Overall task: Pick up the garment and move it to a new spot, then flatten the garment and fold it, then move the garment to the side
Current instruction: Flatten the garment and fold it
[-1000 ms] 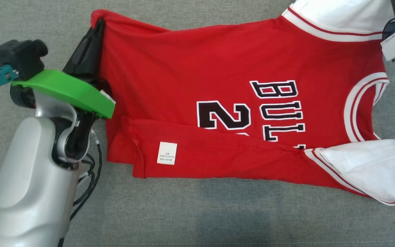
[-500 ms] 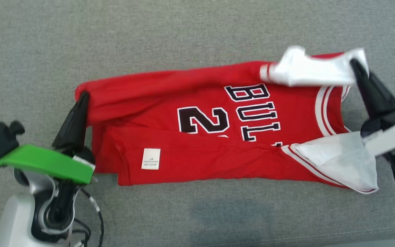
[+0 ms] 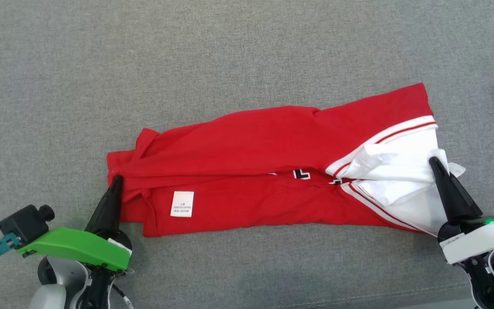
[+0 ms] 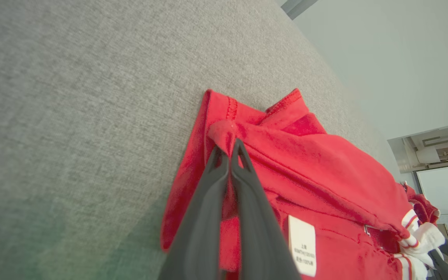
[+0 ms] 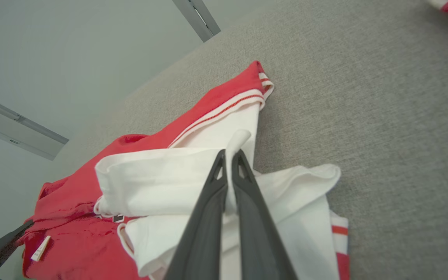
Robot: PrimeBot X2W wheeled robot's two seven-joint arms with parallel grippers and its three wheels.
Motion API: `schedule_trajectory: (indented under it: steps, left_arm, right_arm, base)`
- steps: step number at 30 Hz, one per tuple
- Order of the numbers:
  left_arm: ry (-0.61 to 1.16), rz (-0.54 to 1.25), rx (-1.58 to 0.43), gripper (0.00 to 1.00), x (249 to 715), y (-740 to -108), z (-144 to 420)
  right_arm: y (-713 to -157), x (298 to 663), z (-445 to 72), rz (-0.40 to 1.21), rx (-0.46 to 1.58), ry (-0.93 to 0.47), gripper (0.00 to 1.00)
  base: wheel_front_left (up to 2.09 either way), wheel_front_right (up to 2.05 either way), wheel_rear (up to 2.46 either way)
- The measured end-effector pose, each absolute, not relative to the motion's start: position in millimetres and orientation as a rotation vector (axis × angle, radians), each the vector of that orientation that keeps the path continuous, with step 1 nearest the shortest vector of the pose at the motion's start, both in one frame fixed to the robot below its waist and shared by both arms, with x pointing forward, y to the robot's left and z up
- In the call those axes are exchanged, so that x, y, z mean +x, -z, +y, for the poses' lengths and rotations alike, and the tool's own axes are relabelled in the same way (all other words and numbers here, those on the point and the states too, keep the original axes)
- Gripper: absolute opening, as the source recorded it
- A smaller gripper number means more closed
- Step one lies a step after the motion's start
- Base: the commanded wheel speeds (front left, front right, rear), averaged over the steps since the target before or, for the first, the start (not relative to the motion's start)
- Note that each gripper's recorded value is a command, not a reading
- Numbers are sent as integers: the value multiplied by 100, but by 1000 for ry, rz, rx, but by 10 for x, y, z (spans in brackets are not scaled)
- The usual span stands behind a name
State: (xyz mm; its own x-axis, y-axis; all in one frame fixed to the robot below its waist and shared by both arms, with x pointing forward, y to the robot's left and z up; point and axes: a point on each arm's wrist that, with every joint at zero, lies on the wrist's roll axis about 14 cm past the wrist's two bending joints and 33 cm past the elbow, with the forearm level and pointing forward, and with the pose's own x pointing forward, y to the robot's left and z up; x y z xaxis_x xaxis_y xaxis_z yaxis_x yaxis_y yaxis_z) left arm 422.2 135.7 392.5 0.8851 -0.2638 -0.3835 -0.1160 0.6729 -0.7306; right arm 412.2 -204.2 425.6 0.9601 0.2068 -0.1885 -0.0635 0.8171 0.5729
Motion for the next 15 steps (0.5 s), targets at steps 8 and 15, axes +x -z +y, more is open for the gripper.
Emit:
schedule_trajectory:
  steps: [8,15]
  left_arm:
    - [40,342,-549,100,4272,-4004,1522]
    - [54,108,-405,100,4435,-4474,1525]
  right_arm:
    - [-4305,4135,-2135,187,472,-110,100]
    - [-4846,4283,-2286,-30,303,-64,100]
  base:
    - [0,0,0]
    - [0,0,0]
